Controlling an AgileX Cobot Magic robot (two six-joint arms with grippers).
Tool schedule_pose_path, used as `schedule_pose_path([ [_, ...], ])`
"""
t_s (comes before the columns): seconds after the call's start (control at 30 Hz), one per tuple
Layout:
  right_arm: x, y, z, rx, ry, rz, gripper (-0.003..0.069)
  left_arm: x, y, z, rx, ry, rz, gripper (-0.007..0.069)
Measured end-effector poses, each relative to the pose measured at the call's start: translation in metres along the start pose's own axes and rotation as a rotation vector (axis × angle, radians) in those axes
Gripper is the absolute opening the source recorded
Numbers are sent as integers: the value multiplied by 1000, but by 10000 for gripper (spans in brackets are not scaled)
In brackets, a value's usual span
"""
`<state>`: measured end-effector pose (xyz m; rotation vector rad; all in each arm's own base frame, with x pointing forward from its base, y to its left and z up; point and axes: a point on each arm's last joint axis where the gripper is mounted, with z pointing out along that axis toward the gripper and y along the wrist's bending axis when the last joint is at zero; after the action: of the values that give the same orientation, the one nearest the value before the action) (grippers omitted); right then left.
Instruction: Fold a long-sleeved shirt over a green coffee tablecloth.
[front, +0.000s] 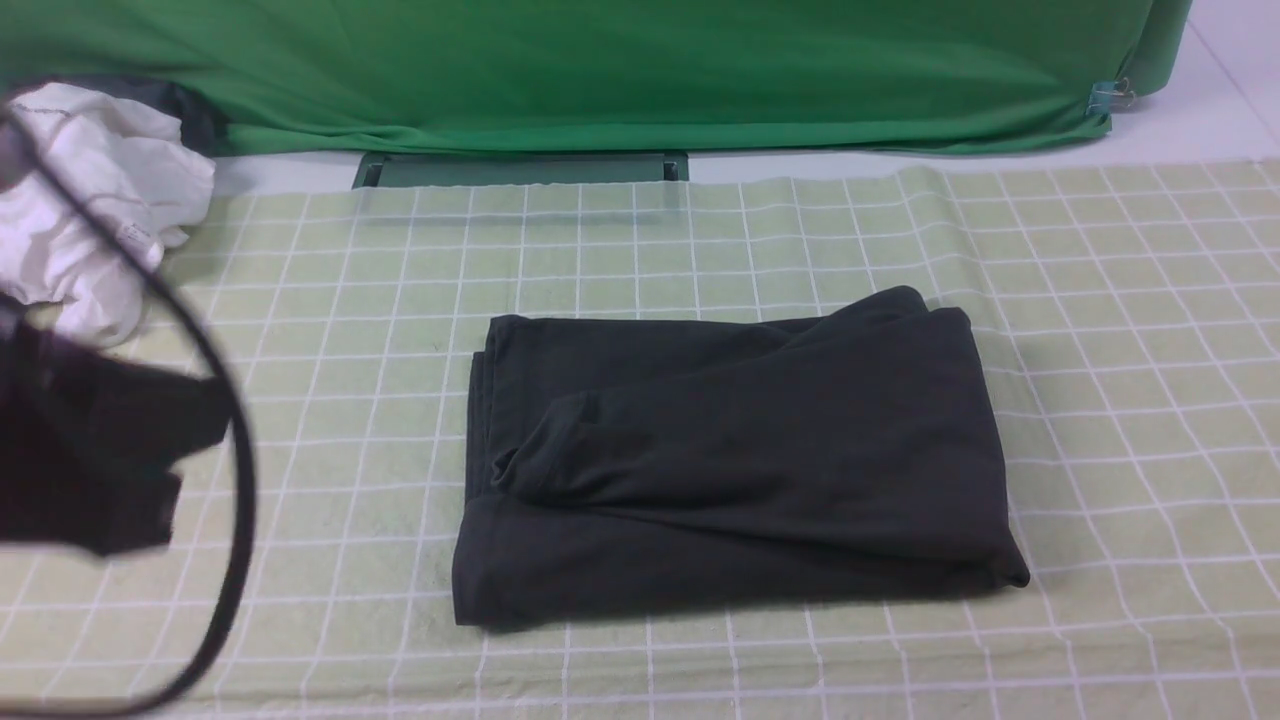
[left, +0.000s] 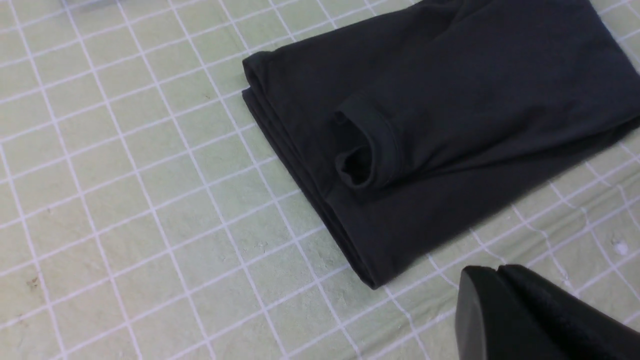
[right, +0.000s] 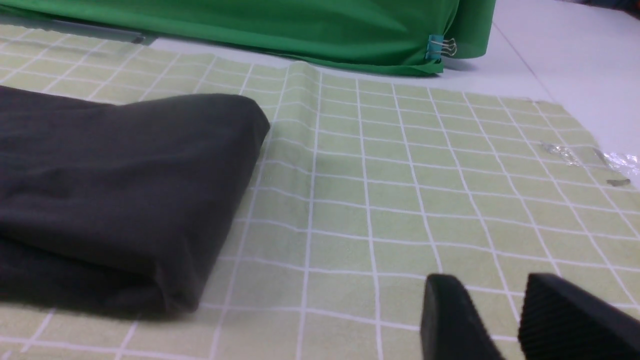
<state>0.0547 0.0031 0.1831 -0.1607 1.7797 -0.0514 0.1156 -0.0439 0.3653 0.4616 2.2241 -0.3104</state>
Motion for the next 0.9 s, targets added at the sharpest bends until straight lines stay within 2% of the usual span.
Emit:
schedule_pose_path([
  [0.1,0,0,0,0,0,0,230,23,-4,-3,-7,-111,6,12],
  [0.13,0,0,0,0,0,0,234,37,-4,0,-16,-241,-22,13],
  [0.17,0,0,0,0,0,0,234,38,-5,-2,-16,-249,-20,13],
  [0.27,0,0,0,0,0,0,237,52,-2,0,-40,-502,-120,13],
  [0.33,0,0,0,0,0,0,238,59,1,1,-64,-577,-146,13],
  [0.63,0,0,0,0,0,1,238,71,8,9,-174,-531,7,13],
  [0.9,0,0,0,0,0,3,238,72,8,10,-190,-519,36,13],
])
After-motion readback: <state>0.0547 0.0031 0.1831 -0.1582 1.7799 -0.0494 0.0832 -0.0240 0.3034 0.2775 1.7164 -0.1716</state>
